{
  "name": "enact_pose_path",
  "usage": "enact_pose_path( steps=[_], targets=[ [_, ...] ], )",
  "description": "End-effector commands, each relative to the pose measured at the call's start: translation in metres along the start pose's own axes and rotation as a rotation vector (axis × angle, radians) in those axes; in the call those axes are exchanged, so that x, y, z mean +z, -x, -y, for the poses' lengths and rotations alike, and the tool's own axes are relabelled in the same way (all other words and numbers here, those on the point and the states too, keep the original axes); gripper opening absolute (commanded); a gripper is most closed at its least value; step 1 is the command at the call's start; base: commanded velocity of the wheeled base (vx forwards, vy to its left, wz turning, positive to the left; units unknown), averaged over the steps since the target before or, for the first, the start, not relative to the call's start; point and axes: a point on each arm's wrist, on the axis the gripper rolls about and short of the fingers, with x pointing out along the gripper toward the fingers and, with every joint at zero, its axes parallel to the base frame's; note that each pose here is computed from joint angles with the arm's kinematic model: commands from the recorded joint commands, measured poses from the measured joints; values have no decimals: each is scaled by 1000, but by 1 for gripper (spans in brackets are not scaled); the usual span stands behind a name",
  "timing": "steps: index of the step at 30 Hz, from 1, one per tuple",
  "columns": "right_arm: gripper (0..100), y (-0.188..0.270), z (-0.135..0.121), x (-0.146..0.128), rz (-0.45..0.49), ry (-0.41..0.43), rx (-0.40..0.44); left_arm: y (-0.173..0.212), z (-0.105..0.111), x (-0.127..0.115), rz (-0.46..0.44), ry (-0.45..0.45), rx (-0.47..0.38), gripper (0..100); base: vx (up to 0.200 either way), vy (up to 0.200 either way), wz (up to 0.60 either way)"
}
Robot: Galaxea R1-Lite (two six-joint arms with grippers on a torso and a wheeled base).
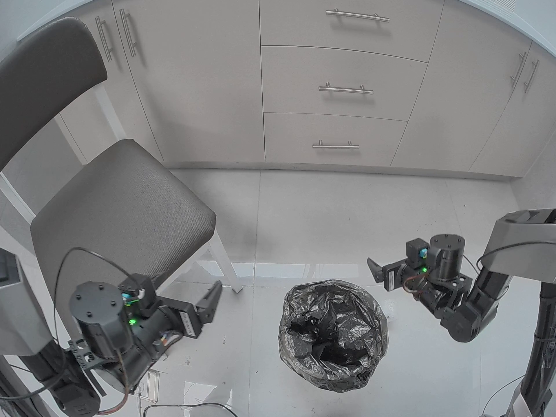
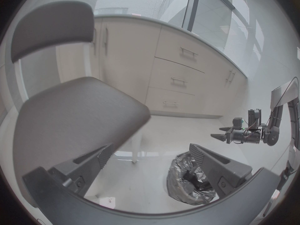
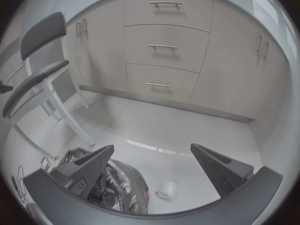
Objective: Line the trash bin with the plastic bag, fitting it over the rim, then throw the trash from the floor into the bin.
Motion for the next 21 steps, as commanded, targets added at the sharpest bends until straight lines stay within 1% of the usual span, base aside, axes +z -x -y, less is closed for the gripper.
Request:
enact_pose_path(
  steps=[1,2,3,4,5,9,12,13,15,16,18,19,21],
  targets=[
    [100,-27,41,78,112,-131,-122,47,-46,32,140,0,163,100,0,0,0],
    [100,-28,42,78,109,-134,-124,48,-47,33,142,0,169,100,0,0,0],
    [100,-48,41,82,80,-170,-148,59,-58,39,158,2,230,100,0,0,0],
    [100,-59,40,83,72,-188,-167,68,-64,43,167,-6,265,100,0,0,0],
    [100,-71,39,83,68,-200,-190,72,-67,45,172,-9,281,100,0,0,0],
    [100,-134,32,66,59,-205,-274,105,-82,48,171,-7,387,100,0,0,0],
    [100,-168,27,48,1,-187,-293,127,-91,43,147,2,477,100,0,0,0],
    [100,-175,27,44,-11,-186,-296,133,-92,41,145,6,494,100,0,0,0],
    [100,-179,27,42,-14,-185,-299,136,-92,40,144,7,501,100,0,0,0],
    [100,-200,28,28,-26,-185,-319,155,-92,34,152,10,519,100,0,0,0],
    [100,-213,32,20,-13,-183,-343,169,-90,29,150,10,520,100,0,0,0],
    [100,-215,33,20,-8,-183,-346,171,-90,28,149,10,519,100,0,0,0],
    [100,-228,42,13,6,-171,-374,187,-89,17,123,10,517,100,0,0,0]
  ],
)
